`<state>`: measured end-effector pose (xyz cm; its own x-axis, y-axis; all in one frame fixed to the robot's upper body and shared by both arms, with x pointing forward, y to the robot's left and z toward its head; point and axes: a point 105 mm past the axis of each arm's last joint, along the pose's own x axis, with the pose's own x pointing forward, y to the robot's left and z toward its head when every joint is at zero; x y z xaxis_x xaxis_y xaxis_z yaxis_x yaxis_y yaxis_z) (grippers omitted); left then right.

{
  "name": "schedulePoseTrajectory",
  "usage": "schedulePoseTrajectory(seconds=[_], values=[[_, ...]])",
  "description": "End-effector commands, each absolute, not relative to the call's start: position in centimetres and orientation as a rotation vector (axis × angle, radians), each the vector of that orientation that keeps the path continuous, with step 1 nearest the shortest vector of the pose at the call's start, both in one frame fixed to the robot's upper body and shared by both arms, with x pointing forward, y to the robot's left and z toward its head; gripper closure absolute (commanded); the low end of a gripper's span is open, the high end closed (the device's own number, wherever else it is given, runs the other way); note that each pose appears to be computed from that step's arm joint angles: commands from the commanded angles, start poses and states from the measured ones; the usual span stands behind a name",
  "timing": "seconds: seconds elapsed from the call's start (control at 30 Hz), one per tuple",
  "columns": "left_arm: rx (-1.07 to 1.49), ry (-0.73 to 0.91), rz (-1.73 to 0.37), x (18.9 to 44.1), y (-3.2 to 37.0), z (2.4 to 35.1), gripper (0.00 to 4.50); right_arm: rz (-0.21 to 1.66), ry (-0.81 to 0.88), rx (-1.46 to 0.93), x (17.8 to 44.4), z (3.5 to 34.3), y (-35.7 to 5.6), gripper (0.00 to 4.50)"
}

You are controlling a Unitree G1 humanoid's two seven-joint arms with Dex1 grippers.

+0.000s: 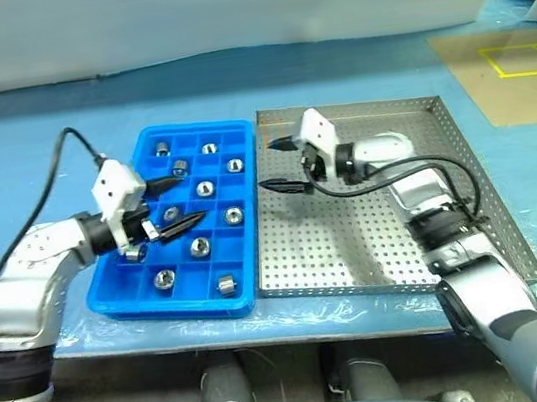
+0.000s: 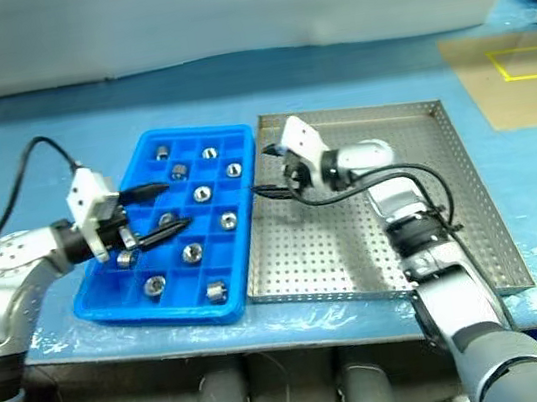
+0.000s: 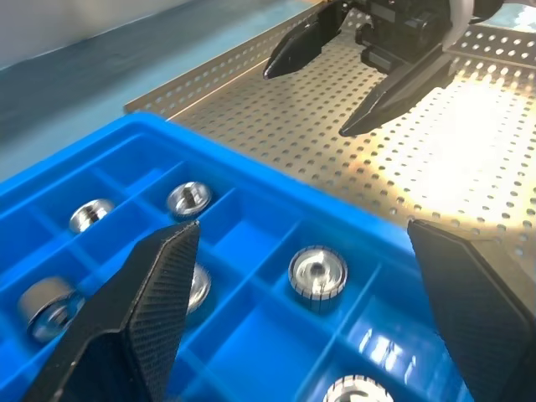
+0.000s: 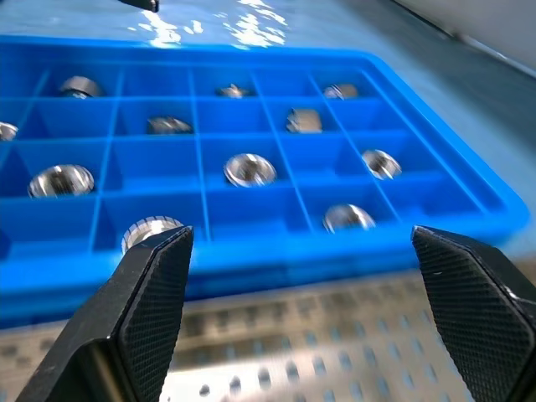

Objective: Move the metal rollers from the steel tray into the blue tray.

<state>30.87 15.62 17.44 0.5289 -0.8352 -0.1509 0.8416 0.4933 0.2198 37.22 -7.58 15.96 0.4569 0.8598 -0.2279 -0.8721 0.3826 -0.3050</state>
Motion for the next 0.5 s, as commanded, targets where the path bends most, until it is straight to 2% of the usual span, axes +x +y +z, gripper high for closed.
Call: schedulePoseTrajectory(seconds=[0.03, 0.2, 0.5], values=[[0.294, -0.024, -1.058, 31.2, 14.0, 17.8, 0.26, 1.055, -0.009, -0.387, 36.4, 17.5, -8.8, 0.17], [0.272, -0.048, -1.058, 31.6, 12.6, 17.3, 0.26, 1.023, 0.015, -0.364, 35.9, 17.1, -9.6, 0.17], [0.237, -0.079, -1.026, 32.2, 11.9, 17.0, 0.26, 0.959, 0.042, -0.361, 36.9, 16.9, -10.9, 0.17]])
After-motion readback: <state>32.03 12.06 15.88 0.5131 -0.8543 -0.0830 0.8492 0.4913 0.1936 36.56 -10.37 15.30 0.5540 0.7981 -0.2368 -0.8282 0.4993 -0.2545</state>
